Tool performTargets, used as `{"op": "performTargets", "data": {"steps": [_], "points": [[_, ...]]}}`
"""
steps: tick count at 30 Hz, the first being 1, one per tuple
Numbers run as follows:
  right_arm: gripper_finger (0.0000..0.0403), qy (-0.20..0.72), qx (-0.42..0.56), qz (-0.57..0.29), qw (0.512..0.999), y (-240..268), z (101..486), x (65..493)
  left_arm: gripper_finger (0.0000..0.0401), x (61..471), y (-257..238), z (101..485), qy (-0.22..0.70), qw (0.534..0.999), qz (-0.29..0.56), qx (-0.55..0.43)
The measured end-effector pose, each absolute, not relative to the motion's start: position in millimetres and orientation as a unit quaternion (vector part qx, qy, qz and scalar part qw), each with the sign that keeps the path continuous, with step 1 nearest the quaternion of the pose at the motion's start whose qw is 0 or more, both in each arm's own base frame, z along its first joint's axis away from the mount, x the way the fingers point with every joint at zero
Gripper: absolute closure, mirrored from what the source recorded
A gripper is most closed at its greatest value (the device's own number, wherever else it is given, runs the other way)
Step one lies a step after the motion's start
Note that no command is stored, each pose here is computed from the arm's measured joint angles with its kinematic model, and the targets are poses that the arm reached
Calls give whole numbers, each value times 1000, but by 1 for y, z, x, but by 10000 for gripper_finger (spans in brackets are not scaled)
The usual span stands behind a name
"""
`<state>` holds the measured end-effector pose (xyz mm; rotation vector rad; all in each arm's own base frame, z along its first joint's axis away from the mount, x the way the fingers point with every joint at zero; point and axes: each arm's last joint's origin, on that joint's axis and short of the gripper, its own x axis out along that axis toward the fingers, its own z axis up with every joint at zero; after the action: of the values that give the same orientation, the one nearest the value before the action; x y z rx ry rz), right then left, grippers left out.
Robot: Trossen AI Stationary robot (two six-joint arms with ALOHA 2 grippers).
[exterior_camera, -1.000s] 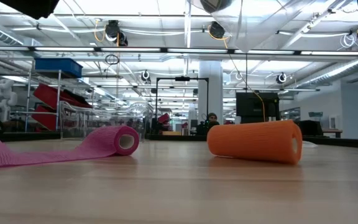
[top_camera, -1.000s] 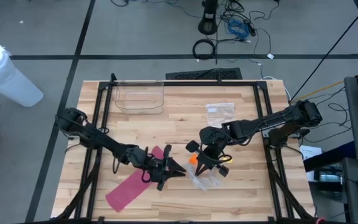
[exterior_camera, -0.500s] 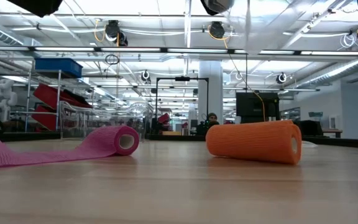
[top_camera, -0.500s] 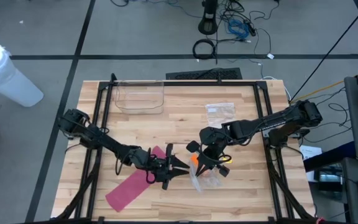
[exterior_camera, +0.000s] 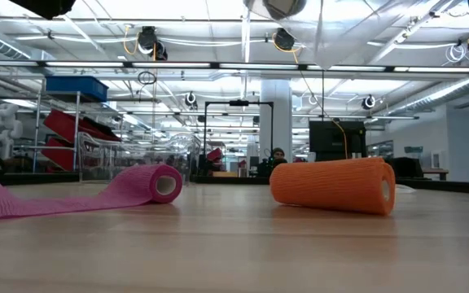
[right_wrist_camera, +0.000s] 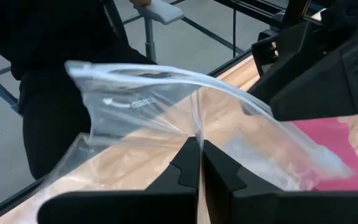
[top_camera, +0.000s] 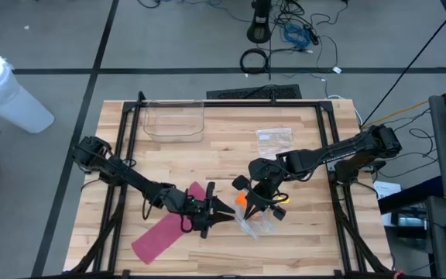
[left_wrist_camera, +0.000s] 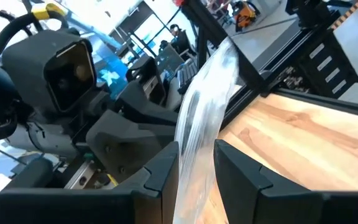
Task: Roll bandage
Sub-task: Put the rolled orange bandage into the transparent zip bag
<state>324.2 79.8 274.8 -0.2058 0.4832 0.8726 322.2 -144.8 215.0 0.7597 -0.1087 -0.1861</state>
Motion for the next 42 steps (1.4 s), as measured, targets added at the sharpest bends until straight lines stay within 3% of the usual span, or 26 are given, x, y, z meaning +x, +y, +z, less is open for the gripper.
{"op": "performTargets", "data": {"steps": [16, 26, 38, 42], "points": [[403, 222, -117, 392, 885, 79, 276, 327, 296, 323, -142, 210, -32, 921, -103, 375], [403, 247, -115, 387, 881, 78, 273, 324, 340, 323, -141, 213, -25, 925, -66, 374], [403, 283, -120, 339, 889, 75, 269, 323, 345, 318, -150, 212, -15, 915, -47, 401], [403, 292, -120, 333, 888, 74, 268, 323, 373, 318, -150, 211, -7, 914, -35, 404]]}}
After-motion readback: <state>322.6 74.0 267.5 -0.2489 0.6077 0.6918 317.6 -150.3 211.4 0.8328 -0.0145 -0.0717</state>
